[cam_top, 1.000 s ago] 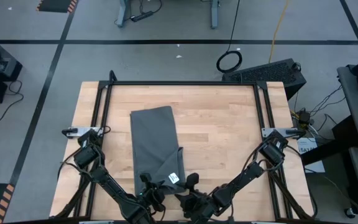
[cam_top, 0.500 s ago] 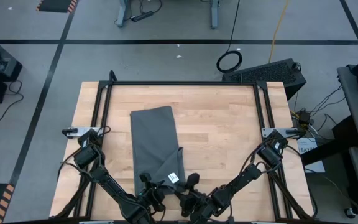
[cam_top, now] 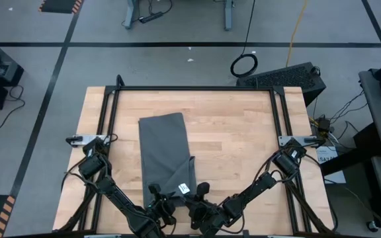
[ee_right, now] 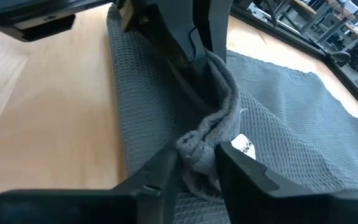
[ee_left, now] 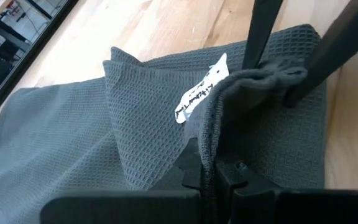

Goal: Roll towel into tight, uniform cylinder
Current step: Roll the gray towel

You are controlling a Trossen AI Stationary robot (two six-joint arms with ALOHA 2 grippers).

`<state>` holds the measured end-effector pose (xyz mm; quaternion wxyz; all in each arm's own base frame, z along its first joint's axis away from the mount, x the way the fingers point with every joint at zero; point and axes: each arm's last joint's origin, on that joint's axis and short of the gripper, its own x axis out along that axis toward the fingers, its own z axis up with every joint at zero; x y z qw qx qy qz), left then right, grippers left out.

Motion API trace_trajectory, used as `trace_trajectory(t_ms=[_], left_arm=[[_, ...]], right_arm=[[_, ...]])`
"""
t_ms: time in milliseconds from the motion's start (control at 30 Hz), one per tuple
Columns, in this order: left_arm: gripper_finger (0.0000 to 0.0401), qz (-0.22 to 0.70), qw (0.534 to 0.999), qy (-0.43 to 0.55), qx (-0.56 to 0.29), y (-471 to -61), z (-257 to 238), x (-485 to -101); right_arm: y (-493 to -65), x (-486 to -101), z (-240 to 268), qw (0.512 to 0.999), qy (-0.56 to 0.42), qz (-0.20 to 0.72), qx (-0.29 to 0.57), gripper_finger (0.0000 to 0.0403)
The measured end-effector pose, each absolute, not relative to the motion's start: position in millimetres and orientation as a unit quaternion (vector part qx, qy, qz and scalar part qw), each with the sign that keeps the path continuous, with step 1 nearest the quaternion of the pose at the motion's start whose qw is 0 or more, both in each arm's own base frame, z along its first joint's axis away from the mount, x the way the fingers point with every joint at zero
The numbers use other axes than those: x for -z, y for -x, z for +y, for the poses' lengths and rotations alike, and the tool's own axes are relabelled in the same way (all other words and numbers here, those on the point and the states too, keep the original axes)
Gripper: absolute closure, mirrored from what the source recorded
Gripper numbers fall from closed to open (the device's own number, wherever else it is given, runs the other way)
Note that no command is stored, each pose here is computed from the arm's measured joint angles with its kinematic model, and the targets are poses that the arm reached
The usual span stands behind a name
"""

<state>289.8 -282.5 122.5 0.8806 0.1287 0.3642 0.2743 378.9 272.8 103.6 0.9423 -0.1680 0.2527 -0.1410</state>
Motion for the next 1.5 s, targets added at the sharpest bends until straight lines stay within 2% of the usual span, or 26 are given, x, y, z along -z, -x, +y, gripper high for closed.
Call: trace_trajectory(t_ms=[233, 367, 567, 733, 867, 1000, 1200, 1367, 1500], left_arm=[[0.0387, 0.375, 0.875, -0.137, -0.274, -288, -281, -122], [0.0375, 0.39, 0.869, -0.168, -0.256, -287, -288, -134], [0.0294, 0.373, 0.883, -0.215, -0.187, -293, -313, -159], [0.0215, 0.356, 0.896, -0.22, -0.146, -309, -317, -157], [0.0193, 0.379, 0.885, -0.225, -0.15, -316, -306, -154], [0.0205, 0.435, 0.864, -0.213, -0.136, -323, -292, -150], [0.0249, 0.466, 0.85, -0.208, -0.128, -325, -286, -149], [0.0303, 0.481, 0.841, -0.211, -0.129, -323, -283, -148], [0.0368, 0.469, 0.845, -0.217, -0.137, -323, -284, -148]], right_arm=[[-380, -104, 272, 0.94, 0.178, 0.255, 0.138, 0.0385], [-379, -104, 272, 0.939, 0.184, 0.256, 0.137, 0.0389], [-379, -108, 272, 0.939, 0.186, 0.255, 0.133, 0.0392], [-380, -109, 272, 0.94, 0.188, 0.259, 0.12, 0.0394], [-380, -109, 273, 0.941, 0.185, 0.262, 0.111, 0.0394], [-378, -110, 275, 0.941, 0.185, 0.262, 0.108, 0.0394], [-378, -110, 275, 0.94, 0.189, 0.262, 0.106, 0.0394], [-378, -110, 275, 0.939, 0.194, 0.263, 0.102, 0.0394], [-378, -110, 275, 0.939, 0.197, 0.264, 0.101, 0.0394]])
